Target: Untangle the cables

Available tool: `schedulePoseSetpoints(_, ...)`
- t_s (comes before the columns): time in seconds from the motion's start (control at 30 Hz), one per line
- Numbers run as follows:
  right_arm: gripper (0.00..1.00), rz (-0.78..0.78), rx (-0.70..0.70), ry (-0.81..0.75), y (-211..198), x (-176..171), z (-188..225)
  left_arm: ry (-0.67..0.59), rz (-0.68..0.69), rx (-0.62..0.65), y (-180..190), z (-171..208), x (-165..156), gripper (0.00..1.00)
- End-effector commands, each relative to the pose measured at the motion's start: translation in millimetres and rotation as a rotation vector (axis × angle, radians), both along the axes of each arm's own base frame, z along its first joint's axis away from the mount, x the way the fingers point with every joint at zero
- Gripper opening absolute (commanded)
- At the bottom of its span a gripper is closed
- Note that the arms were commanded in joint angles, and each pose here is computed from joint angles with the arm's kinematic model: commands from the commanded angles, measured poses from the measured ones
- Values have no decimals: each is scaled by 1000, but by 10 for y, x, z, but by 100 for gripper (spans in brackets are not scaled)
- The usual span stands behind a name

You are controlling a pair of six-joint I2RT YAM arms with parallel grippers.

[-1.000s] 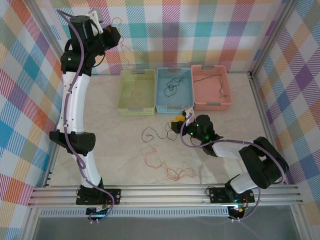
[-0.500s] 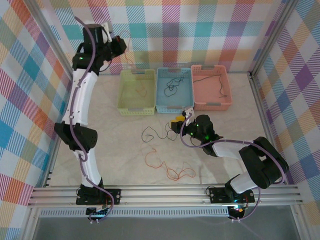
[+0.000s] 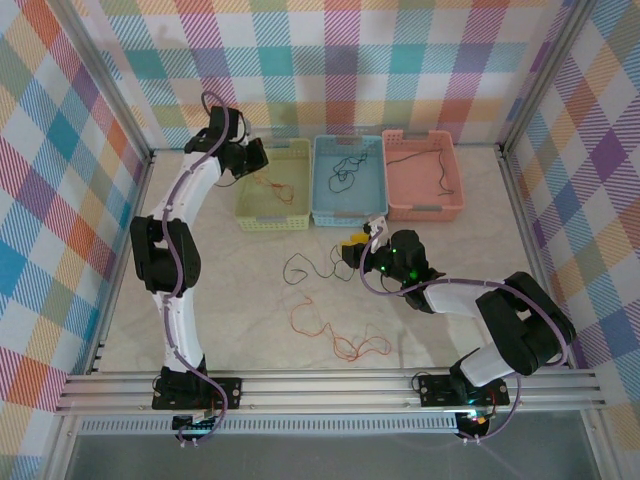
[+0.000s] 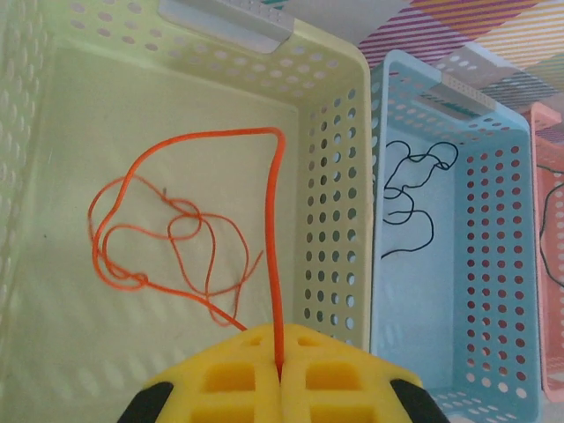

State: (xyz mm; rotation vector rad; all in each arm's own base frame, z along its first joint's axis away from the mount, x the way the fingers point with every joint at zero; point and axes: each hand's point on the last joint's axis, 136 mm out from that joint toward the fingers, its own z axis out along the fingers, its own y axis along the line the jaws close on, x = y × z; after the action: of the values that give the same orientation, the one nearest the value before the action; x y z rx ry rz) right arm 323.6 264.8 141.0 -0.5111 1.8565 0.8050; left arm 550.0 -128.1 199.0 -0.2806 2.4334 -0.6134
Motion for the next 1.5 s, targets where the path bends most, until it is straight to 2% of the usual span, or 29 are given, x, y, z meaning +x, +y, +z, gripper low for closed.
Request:
schedulePoseSetpoints(0.0, 43, 25, 10, -19, 63, -14, 46, 31, 0, -24, 7, -164, 41, 0)
schedulePoseSetpoints(0.6, 43, 27, 8, -23, 62, -16, 55, 149, -8, -24, -34, -498, 64, 0)
schedulePoseSetpoints(0.67, 43, 30, 10, -19, 70, -17, 50, 157, -8, -23, -37, -512, 81, 9)
schedulePoseSetpoints(0.73, 43, 30, 10, -18, 69, -20, 47, 159, -4, -15, -25, -481, 104, 31)
schedulePoseSetpoints(0.83, 43, 29, 9, -19, 67, -17, 46, 157, -7, -14, -27, -389, 104, 52)
schedulePoseSetpoints(1.0, 43, 26, 8, -20, 62, -17, 50, 94, 6, 0, 22, 28, 12, 58)
schedulePoseSetpoints(1.17, 44, 29, 11, -17, 71, -15, 51, 4, 18, -33, 39, 499, -319, 59)
schedulePoseSetpoints(1.4, 44, 24, 10, -19, 61, -13, 52, -157, -27, -134, -115, 984, -1213, 60)
schedulePoseSetpoints(1.47, 44, 20, 5, -20, 52, -11, 52, -180, -28, -140, -89, 975, -1480, 63)
